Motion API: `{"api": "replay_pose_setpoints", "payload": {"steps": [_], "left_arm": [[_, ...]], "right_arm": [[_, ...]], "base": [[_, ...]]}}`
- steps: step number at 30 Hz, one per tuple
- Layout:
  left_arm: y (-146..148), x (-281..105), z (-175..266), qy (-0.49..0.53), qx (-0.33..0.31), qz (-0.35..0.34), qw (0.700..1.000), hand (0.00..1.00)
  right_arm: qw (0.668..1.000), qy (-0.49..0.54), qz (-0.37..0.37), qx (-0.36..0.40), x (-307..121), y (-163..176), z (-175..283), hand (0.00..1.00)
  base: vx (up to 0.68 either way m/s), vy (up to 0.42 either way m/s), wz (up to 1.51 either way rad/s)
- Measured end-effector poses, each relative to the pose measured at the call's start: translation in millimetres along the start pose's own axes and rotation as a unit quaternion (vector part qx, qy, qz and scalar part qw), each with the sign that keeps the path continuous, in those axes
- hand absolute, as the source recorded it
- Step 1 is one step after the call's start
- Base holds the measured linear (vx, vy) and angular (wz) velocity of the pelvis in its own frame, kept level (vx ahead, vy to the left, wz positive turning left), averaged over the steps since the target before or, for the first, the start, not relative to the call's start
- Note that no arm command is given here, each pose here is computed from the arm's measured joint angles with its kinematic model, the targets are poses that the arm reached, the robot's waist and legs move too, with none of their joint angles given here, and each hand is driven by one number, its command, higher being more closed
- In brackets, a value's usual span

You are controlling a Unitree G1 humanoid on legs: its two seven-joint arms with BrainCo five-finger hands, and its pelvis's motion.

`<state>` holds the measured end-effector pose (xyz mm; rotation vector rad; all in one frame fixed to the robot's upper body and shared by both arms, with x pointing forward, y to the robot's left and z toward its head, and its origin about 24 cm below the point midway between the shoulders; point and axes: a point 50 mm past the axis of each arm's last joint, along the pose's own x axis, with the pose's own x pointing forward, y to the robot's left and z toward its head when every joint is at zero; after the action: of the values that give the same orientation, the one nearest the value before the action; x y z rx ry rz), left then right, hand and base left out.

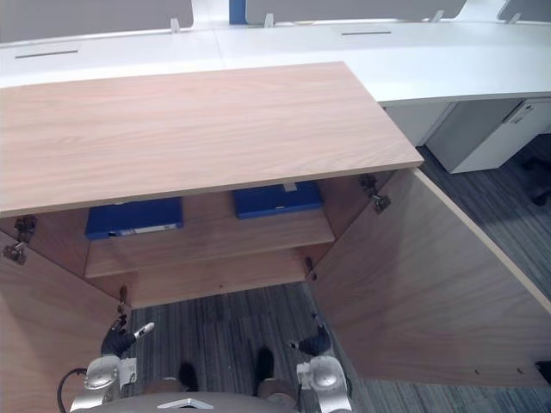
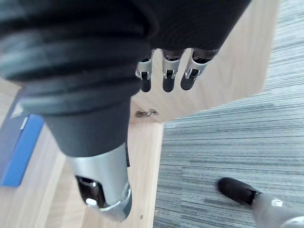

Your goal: Walk over to the cabinet, pick up the folder, carry it to the office cabinet, place the folder inside the office cabinet, then close the office cabinet door

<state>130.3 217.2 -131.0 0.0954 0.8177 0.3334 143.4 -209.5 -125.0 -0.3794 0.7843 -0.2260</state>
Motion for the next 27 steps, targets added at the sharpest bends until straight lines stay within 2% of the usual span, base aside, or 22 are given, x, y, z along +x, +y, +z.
{"api": "replay_pose_setpoints", "payload": {"steps": [5, 14, 19, 23, 27], "left_arm": [[0.6, -4.0, -19.9, 0.042, 0.015, -0.006, 0.999, 0.00], [2.6, -10.3, -37.9, 0.076, 0.028, -0.008, 0.997, 0.00], [3.0, -10.7, -37.9, 0.074, 0.039, -0.012, 0.996, 0.00], [3.0, -11.3, -38.6, 0.074, 0.043, -0.013, 0.996, 0.00], [2.4, -13.2, -41.6, 0.077, 0.052, -0.016, 0.996, 0.00]], "right_arm": [[0.998, 0.057, -0.003, 0.008, -5.5, -0.8, -24.5, 0.00], [0.996, 0.074, -0.010, 0.046, -8.9, 2.0, -30.0, 0.00], [0.997, 0.025, -0.027, 0.062, -9.0, -3.6, -9.4, 0.00], [0.989, -0.064, -0.086, 0.102, -14.0, -32.7, 23.9, 0.00], [0.976, -0.092, -0.145, 0.138, -22.9, -52.3, 31.9, 0.00]], "base": [[-0.03, 0.020, -0.10], [0.01, 0.036, -0.22], [-0.02, 0.017, -0.42], [-0.02, 0.000, -0.42], [-0.01, -0.007, -0.36]]}}
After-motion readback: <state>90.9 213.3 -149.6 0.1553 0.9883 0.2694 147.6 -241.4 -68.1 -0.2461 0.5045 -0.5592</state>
